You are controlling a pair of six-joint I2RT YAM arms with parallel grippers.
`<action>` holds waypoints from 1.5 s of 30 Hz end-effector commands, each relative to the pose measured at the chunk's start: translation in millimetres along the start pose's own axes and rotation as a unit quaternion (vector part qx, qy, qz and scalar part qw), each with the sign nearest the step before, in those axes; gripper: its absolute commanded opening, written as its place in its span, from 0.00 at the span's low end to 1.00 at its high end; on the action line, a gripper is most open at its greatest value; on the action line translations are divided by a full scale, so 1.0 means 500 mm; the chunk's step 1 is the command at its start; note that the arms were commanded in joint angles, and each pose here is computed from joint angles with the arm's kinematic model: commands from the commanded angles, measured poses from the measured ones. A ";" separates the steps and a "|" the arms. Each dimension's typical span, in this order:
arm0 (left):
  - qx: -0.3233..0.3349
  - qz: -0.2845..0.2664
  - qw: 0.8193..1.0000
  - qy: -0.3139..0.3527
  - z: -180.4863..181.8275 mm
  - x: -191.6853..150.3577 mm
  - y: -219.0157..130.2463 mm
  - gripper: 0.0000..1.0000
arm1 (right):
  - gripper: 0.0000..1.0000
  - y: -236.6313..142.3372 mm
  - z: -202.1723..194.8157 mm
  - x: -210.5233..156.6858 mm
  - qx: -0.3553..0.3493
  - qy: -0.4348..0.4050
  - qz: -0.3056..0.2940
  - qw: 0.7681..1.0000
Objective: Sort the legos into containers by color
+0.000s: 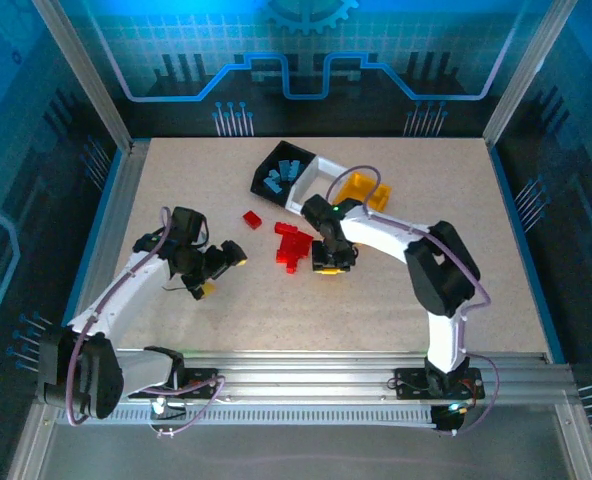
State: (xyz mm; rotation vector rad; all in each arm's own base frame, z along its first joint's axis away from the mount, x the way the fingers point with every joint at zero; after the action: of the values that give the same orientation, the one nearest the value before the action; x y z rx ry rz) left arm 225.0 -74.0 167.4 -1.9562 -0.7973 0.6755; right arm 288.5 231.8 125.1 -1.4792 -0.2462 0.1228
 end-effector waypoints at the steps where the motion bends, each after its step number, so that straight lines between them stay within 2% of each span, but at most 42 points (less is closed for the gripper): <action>1: 0.002 0.014 1.000 0.022 0.002 -0.014 -0.011 0.99 | 0.43 -0.103 -0.002 0.025 0.007 -0.001 -0.061 0.998; 5: 0.003 0.018 1.000 0.026 0.002 -0.019 -0.011 0.99 | 0.43 -0.138 -0.032 0.074 -0.003 0.005 -0.090 0.996; 12: 0.018 0.021 0.997 0.070 -0.006 -0.042 -0.016 0.99 | 0.42 -0.127 -0.103 0.160 -0.019 0.035 -0.100 0.994; 21: 0.047 0.021 0.990 0.129 0.001 -0.061 -0.024 0.99 | 0.43 -0.098 -0.170 0.208 -0.027 0.070 -0.091 0.993; 31: 0.062 0.026 0.982 0.176 -0.019 -0.072 -0.017 0.99 | 0.44 -0.072 -0.199 0.245 -0.026 0.084 -0.081 0.993; 33: 0.062 0.027 0.981 0.182 -0.026 -0.073 -0.014 0.99 | 0.48 -0.070 -0.202 0.251 -0.025 0.086 -0.081 0.993; 36: 0.062 0.029 0.981 0.181 -0.034 -0.071 -0.009 0.99 | 0.61 -0.077 -0.203 0.253 -0.028 0.088 -0.080 0.992; 39: 0.061 0.028 0.982 0.178 -0.040 -0.068 -0.004 0.99 | 0.69 -0.095 -0.195 0.235 -0.034 0.093 -0.085 0.991; 45: 0.058 0.025 0.984 0.164 -0.048 -0.061 0.009 0.99 | 0.73 -0.100 -0.120 0.152 -0.010 0.101 -0.070 0.992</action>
State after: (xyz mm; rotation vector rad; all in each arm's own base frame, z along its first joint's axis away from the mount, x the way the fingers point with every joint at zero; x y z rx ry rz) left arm 215.5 -108.6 173.1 -1.9161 -0.4692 0.4242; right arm 401.8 169.0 163.3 -1.5062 -0.2045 -0.1350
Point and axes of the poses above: each hand's point on the last joint's axis, 136 mm out from that joint toward the fingers, its own y axis out along the fingers, its own z axis along the line the jaws close on, x = y × z, the point moved 7 cm from there along -y, back along the fingers, and after that the axes turned 15 degrees about -y, right-handed, at the moved point
